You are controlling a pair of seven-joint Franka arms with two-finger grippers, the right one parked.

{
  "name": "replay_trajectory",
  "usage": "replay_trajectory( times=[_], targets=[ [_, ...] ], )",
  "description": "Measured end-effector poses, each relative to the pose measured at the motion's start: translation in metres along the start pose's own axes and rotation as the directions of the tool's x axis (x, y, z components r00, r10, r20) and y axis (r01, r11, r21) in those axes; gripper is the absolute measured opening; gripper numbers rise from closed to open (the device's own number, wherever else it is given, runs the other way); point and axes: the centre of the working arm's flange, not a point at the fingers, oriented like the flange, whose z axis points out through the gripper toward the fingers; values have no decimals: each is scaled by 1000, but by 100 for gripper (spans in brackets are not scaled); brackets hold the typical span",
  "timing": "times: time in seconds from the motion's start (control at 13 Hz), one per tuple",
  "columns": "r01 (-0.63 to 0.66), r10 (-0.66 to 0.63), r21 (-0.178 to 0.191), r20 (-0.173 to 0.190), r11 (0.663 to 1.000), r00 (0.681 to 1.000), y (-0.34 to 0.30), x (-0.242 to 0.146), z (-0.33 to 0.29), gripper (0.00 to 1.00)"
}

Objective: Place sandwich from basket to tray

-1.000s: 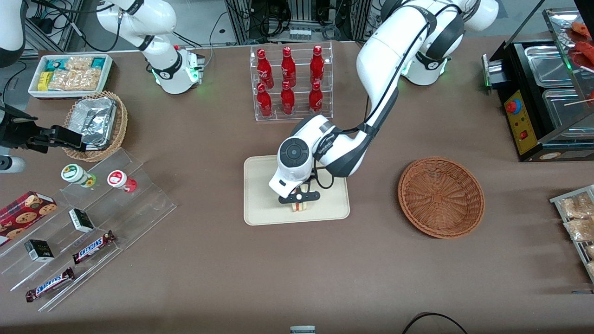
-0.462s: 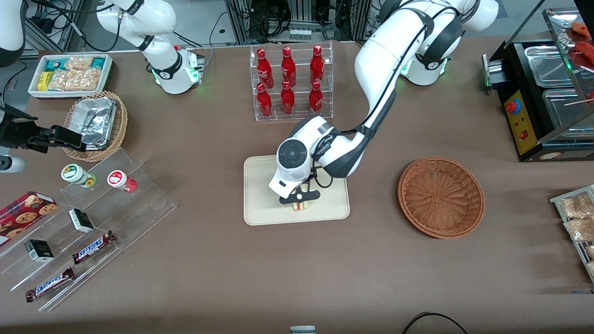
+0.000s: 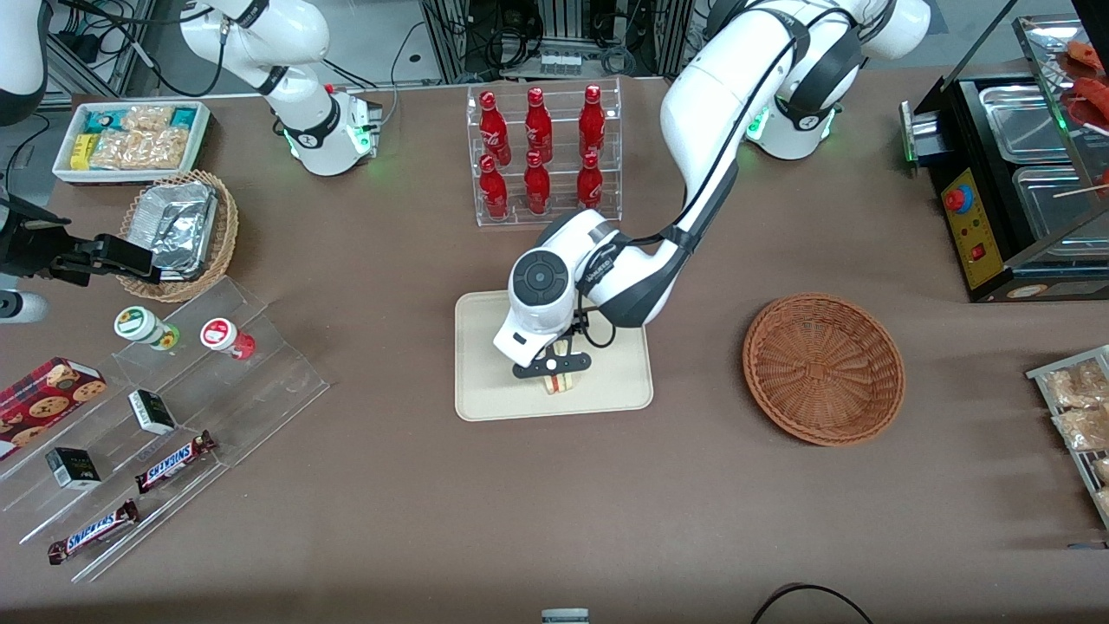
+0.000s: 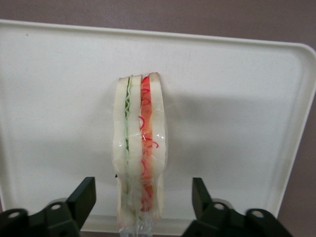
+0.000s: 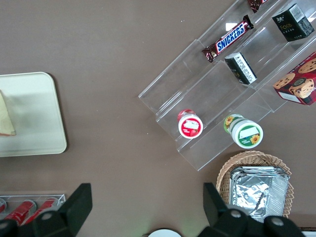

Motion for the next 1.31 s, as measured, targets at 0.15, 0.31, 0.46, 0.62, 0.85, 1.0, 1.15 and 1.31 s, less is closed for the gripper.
replay_trajectory(
  times=[0.15, 0.31, 0.46, 0.62, 0.85, 1.0, 1.15, 1.31],
  targets=[
    [2, -2, -5, -9, 1000, 1000, -6, 5, -27, 100],
    [-10, 10, -10, -20, 1000, 1000, -14, 8, -61, 100],
    [-55, 55, 3, -38, 998, 998, -28, 13, -94, 100],
    [-72, 73, 29, -54, 997, 996, -50, 22, -126, 100],
    [-86, 89, 53, -65, 995, 994, -109, 56, -165, 100],
    [-117, 120, 60, -57, 991, 991, -156, 73, -182, 100],
    [-141, 144, 65, -45, 988, 989, -196, 83, -194, 100],
    [-168, 170, 69, -30, 983, 985, -236, 91, -201, 100]
  ],
)
